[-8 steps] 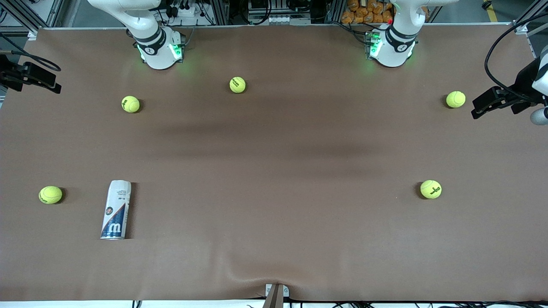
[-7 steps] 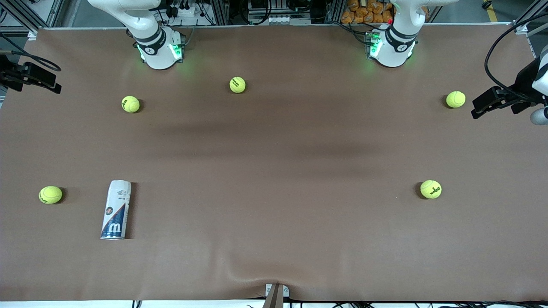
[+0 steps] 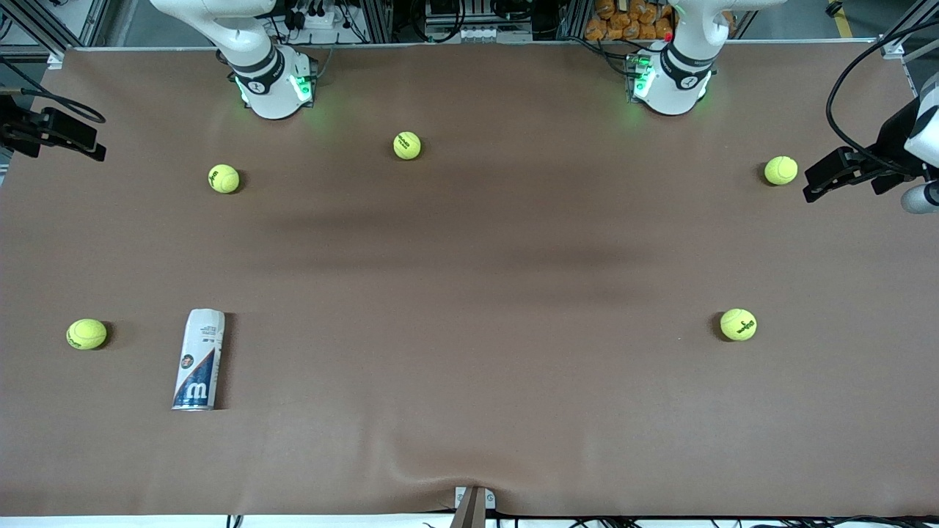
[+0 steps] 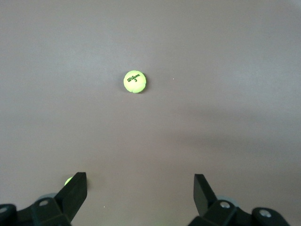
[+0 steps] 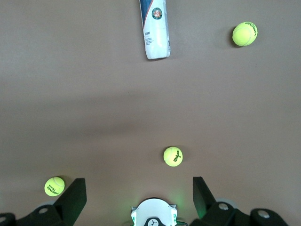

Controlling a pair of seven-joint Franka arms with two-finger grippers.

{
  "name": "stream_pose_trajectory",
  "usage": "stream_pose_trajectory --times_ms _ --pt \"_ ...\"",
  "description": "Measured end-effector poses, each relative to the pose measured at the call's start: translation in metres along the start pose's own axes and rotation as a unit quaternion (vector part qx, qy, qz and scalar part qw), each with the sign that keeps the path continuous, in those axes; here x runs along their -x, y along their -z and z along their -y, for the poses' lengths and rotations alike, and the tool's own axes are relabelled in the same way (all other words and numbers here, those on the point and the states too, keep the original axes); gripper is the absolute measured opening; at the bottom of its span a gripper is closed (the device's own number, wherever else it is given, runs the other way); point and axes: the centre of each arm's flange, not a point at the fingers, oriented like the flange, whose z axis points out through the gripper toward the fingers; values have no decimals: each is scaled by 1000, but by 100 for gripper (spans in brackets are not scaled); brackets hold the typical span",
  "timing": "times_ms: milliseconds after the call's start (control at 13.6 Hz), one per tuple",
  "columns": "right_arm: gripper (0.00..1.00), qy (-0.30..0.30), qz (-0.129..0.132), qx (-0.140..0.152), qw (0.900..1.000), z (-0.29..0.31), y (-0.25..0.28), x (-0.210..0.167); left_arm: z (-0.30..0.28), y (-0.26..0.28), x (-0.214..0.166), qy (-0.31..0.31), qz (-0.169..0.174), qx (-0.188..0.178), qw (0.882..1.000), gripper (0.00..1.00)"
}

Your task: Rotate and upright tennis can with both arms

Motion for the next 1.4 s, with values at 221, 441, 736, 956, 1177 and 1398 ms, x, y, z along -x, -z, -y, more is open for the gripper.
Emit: stream_pose_trajectory --times_ms 221,441,736,956,1177,1398 --pt "100 -2 -3 0 1000 -2 1 -1 12 0 -2 11 1 0 1000 100" --pt "100 -2 -4 -1 1000 -3 1 -1 16 -1 -3 15 1 0 1000 100" --pt "100 -3 -3 0 1000 -3 -1 -2 13 0 -2 12 1 0 1000 100" --pt "100 -3 0 0 1000 -3 -3 -3 8 0 -1 8 1 1 1000 100" --pt "100 -3 1 0 1000 -3 -4 -4 7 0 -1 7 1 1 1000 100" --pt "100 -4 4 0 1000 -4 -7 -4 9 0 -1 8 1 1 1000 100"
